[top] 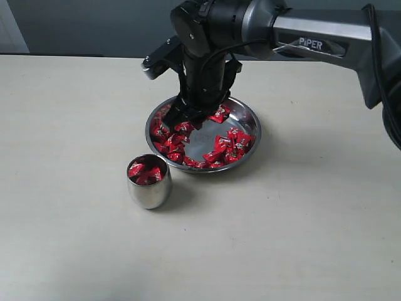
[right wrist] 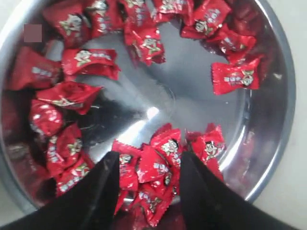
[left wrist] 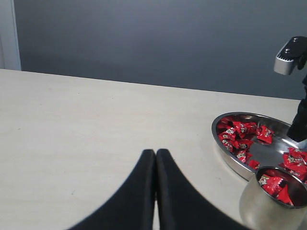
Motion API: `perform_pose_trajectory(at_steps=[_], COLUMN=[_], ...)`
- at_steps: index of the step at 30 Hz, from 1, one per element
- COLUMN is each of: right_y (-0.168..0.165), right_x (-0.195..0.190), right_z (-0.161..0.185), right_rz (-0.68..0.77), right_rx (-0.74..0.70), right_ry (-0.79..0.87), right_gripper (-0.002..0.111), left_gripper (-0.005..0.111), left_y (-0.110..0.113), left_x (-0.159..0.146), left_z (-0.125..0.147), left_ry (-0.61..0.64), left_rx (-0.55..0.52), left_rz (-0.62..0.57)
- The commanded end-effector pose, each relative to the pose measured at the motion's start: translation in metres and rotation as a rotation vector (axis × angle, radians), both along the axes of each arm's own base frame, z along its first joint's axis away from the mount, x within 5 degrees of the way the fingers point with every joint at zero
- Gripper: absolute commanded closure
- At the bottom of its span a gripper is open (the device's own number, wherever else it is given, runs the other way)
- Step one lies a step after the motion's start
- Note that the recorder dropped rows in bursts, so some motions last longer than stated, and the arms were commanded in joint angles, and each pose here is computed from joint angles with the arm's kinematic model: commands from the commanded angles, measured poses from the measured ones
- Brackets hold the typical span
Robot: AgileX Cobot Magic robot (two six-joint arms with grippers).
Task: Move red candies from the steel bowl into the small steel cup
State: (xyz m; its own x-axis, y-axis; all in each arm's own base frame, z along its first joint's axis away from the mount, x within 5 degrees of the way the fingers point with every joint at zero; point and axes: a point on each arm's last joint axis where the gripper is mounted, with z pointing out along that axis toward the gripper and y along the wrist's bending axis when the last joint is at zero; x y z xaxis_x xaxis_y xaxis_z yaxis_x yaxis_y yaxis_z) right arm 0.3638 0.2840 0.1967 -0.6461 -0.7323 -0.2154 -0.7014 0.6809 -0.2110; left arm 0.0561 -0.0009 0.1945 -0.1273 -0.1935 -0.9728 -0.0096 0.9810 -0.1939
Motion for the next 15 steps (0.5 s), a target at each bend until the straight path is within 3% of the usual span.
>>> perform_pose_trajectory(at_steps=[1, 15], right_y=[-0.014, -0.025], right_x=[0.014, 0.026], right_z=[-0.025, -0.067], right_rz=[-0.043, -0.066], right_rx=[-0.046, -0.116], right_ry=[0.024, 0.082], right_gripper=[0.068, 0.068], left_gripper=[0.106, 0.106], left_y=[0.000, 0.000], left_x=[0.000, 0.000], left_z=[0.000, 0.000], left_ry=[-0.008, -0.008], left_rx=[-0.003, -0.003], left_rz=[-0.006, -0.006])
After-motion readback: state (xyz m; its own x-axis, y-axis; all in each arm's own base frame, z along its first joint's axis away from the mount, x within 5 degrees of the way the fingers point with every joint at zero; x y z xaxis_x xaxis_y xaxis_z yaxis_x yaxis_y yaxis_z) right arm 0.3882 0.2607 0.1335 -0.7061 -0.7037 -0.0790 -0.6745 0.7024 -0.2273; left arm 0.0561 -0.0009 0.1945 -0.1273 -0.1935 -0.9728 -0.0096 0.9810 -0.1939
